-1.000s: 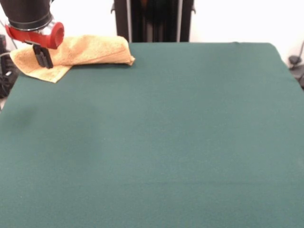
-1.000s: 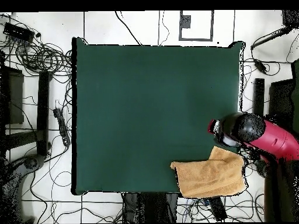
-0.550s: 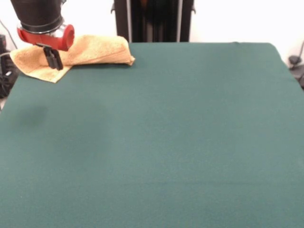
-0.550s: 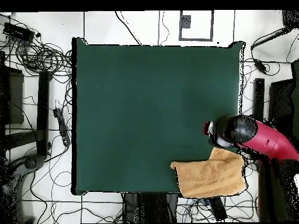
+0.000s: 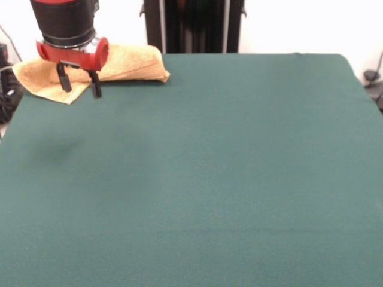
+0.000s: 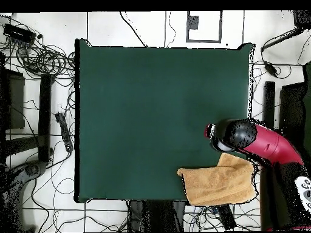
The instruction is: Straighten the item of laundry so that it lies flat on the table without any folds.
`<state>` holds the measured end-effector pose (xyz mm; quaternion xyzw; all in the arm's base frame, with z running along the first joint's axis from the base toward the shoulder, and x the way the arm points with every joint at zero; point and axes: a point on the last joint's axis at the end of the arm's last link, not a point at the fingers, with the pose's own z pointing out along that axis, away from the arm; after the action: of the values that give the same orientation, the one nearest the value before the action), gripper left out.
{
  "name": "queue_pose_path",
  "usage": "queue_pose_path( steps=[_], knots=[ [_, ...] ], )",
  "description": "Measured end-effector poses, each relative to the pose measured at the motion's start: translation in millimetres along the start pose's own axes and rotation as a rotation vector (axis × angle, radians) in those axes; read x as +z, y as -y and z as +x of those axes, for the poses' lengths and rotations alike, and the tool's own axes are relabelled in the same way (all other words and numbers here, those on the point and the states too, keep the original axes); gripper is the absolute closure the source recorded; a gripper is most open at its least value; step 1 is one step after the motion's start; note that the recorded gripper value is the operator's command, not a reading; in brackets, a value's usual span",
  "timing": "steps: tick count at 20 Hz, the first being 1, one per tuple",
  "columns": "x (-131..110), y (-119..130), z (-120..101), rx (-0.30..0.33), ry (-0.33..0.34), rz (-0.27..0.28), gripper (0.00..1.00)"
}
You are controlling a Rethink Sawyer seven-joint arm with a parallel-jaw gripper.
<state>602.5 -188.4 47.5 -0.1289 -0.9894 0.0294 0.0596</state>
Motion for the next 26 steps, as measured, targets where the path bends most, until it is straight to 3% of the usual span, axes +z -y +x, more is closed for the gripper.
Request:
queue_pose_path(
  steps=[12,18,26],
  knots=[
    [-2,5,6,0.003,0.006,0.029,0.0],
    [-3,15,37,0.025,-0.037,0.036,0.0],
    [20,20,75,0.047,-0.048,0.023,0.0]
  ],
)
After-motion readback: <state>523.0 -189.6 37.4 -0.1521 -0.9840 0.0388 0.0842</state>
